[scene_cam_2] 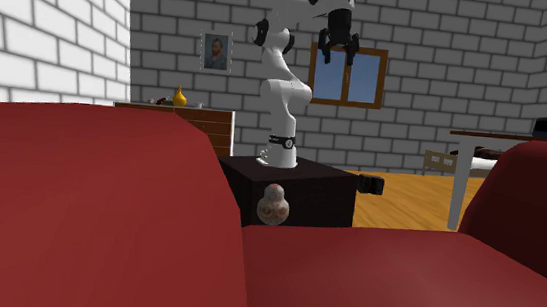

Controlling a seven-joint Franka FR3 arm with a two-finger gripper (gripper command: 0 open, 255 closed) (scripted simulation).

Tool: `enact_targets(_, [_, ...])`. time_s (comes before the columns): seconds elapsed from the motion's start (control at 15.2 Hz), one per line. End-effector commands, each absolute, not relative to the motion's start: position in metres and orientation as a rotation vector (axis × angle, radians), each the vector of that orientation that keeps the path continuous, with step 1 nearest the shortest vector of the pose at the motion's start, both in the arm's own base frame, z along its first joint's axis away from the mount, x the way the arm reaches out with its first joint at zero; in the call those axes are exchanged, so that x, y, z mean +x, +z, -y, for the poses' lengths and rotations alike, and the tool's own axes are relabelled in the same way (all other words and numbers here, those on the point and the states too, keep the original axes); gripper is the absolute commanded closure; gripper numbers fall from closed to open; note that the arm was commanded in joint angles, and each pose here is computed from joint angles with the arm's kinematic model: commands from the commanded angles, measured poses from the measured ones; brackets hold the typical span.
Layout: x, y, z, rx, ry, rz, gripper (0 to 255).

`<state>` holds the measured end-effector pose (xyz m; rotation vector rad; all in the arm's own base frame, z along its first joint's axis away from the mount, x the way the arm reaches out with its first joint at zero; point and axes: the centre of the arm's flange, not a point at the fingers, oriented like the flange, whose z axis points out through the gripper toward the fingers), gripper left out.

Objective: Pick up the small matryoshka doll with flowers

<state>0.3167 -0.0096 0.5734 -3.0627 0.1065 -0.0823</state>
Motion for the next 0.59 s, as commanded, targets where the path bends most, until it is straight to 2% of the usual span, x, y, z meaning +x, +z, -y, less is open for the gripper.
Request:
enact_targets(0.0, [0.317,0.573,0.010,-3.063,-0.082,-0.107,0])
enact_targets(0.53, [0.359,0.505,0.084,-3.043,-0.049,-0.097,0])
